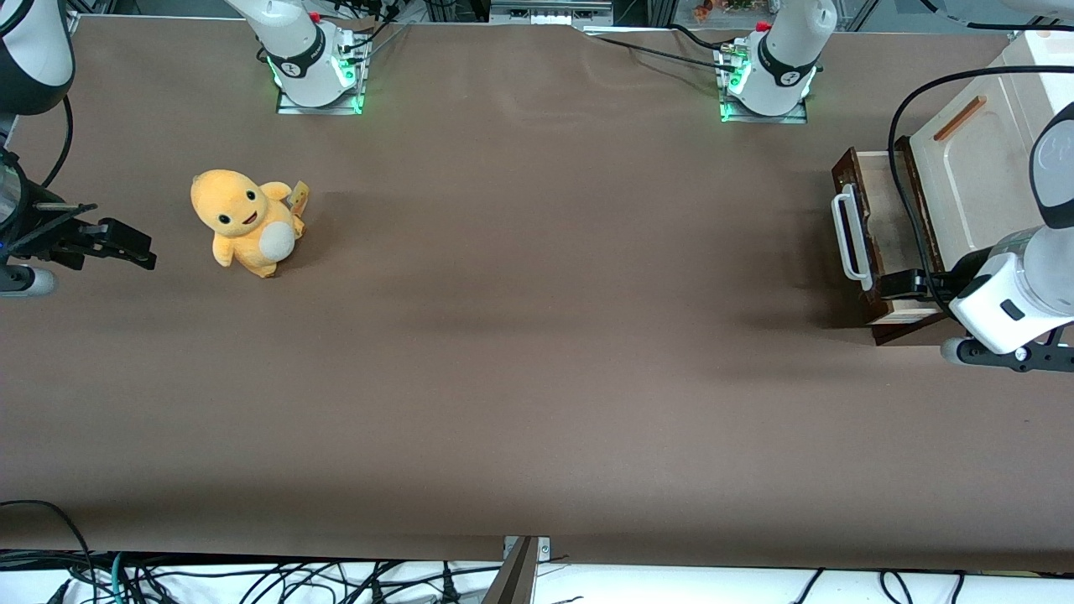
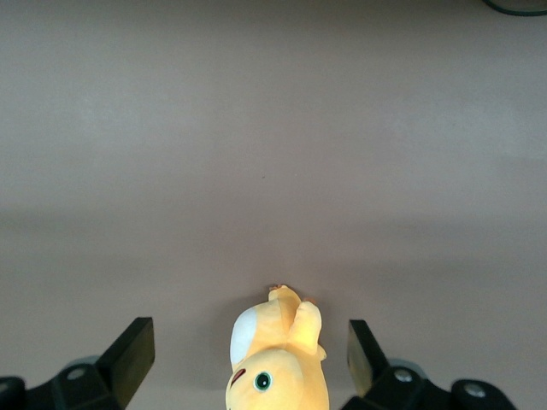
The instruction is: Open lower drawer with left arm only
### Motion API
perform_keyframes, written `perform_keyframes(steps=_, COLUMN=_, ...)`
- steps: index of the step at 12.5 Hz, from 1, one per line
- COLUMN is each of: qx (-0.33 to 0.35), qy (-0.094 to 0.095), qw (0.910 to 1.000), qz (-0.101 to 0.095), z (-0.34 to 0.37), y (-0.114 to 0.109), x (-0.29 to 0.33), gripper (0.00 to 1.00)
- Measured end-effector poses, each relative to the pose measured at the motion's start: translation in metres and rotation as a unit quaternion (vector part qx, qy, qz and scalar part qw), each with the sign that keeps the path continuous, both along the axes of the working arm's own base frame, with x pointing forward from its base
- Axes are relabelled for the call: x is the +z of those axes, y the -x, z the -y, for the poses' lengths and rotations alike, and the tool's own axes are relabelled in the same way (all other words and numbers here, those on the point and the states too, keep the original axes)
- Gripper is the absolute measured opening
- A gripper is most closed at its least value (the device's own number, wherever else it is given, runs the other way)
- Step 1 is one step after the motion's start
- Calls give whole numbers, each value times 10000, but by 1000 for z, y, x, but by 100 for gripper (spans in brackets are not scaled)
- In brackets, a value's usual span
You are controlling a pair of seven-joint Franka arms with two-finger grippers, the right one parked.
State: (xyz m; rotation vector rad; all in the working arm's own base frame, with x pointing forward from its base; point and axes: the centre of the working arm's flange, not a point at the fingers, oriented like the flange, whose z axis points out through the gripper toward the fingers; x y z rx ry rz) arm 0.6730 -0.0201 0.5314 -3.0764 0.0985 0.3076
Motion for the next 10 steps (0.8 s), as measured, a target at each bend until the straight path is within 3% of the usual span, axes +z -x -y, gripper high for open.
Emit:
perform_keyframes(steps=6, qx=-38, qy=15, qw=9994, qz=352, z=1, y=-8, x=-4, gripper=100)
perform_keyframes(steps=10, qx=-46, qy=18, qw=9991, qz=426, z=0, y=-11, x=-11, gripper=100)
